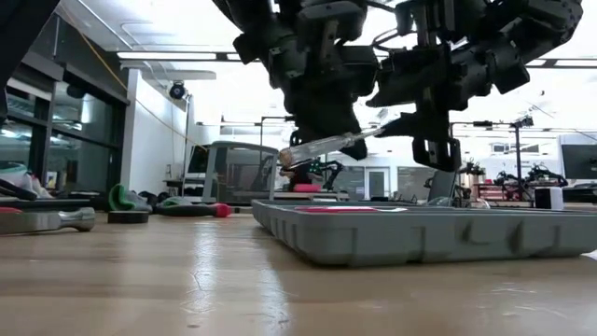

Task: Prefit tool cases
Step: Remove the screwdriver from the gray prefit tool case

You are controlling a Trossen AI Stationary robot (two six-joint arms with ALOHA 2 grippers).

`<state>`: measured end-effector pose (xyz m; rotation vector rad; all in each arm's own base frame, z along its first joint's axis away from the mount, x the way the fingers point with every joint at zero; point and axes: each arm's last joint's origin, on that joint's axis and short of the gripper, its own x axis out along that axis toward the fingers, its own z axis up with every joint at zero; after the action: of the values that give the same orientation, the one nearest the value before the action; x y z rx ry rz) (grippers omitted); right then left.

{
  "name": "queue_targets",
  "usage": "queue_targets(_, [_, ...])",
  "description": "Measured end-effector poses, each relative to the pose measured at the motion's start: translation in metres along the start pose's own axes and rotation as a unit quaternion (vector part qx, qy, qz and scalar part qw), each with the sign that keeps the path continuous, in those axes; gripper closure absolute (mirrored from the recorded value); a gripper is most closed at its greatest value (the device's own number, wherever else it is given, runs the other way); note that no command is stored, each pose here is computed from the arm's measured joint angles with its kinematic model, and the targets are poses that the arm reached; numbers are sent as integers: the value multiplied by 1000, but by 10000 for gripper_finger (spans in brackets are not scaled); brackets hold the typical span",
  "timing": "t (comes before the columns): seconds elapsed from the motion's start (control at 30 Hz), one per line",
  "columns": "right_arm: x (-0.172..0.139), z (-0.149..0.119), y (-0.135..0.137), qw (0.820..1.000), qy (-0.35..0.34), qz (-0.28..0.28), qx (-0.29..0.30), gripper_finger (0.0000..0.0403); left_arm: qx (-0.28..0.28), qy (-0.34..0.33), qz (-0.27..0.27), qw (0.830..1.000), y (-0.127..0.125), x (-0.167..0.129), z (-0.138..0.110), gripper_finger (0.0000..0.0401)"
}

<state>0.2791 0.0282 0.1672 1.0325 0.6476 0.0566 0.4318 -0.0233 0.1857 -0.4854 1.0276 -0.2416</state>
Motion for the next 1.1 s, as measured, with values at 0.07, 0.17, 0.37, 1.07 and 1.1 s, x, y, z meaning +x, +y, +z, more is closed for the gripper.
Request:
queue_targets(0.07, [0,3,1,1000,-11,9,-2,279,-12,18,9,1000,5,-6,-2,389])
queue_targets(0.17, [-3,10,0,999,-34,13,1,279,-28,63,59,996,12,-24,-11,389])
queue_targets(0.37, [-11,31,-13,997,-74,-5,16,279,-3,60,168,984,13,-76,-13,389])
queue_targets(1.07, [-36,75,-36,983,-170,11,73,279,-1,-48,147,988,66,-47,17,389])
queue_targets(1.1, [-35,73,-37,984,-163,5,75,279,-8,-47,147,988,71,-47,17,389])
